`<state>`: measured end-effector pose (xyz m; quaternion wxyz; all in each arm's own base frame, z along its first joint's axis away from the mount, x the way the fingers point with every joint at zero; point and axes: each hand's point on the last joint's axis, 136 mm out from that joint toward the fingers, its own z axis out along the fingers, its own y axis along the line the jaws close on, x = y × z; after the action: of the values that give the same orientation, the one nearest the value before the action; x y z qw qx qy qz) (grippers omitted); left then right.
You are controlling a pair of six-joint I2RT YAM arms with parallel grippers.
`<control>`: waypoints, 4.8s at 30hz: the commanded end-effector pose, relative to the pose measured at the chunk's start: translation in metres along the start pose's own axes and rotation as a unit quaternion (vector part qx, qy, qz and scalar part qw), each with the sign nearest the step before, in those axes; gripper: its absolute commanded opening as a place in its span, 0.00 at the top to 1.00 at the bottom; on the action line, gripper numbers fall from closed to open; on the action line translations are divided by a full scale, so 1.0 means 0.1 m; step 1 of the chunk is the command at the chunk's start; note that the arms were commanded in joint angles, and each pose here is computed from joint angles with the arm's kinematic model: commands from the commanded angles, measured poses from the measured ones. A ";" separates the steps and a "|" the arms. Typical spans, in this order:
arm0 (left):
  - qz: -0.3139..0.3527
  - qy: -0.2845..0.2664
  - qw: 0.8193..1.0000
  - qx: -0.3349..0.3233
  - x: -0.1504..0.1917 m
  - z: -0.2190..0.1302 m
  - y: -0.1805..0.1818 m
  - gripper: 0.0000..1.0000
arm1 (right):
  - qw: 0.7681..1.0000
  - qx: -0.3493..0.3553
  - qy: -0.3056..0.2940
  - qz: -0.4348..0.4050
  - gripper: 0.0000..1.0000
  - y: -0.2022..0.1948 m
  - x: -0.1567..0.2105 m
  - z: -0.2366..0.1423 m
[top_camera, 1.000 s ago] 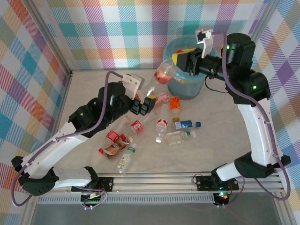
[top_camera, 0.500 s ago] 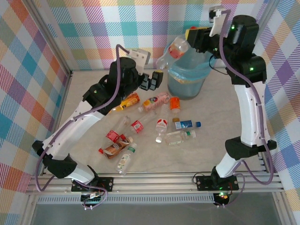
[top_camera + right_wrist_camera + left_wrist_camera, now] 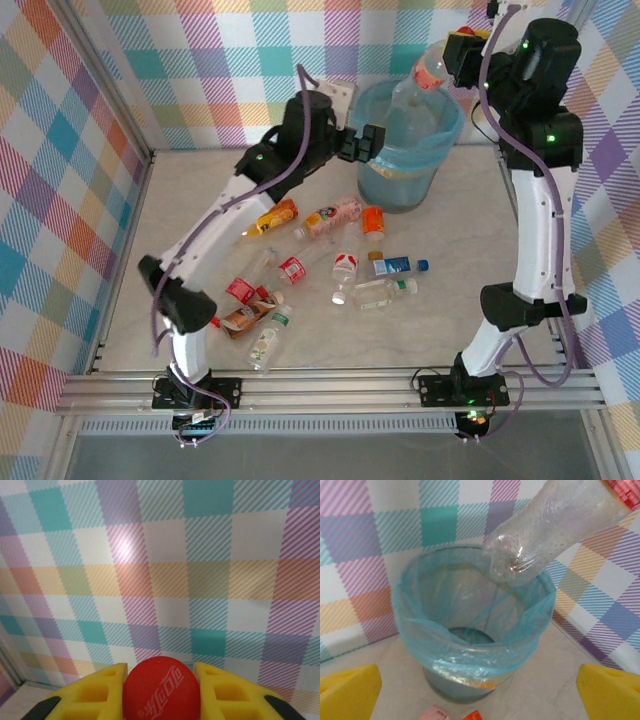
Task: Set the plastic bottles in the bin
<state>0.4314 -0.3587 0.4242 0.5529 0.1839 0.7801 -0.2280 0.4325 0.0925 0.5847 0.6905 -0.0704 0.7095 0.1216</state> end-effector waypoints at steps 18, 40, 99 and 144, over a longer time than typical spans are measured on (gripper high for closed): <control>-0.134 0.076 0.988 0.029 0.32 0.50 0.60 0.00 | 0.982 -0.064 0.171 0.059 0.99 0.12 1.61 1.31; -0.128 0.131 0.983 0.002 0.72 0.33 0.75 0.00 | 0.955 -0.100 0.281 0.001 0.76 0.27 2.69 1.67; -0.130 0.357 0.924 -0.049 2.84 -1.25 0.09 0.04 | 0.890 -0.159 0.418 0.088 0.45 1.34 3.24 -0.99; -0.111 0.506 0.852 -0.080 3.93 -0.01 -0.01 0.18 | 0.909 -0.072 0.410 -0.027 0.05 0.71 3.78 -1.46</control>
<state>0.3017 -0.3468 0.0507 0.0728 0.1387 0.9822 -0.1035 0.2558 0.1478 0.2136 0.3274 -0.1781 0.9205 0.1175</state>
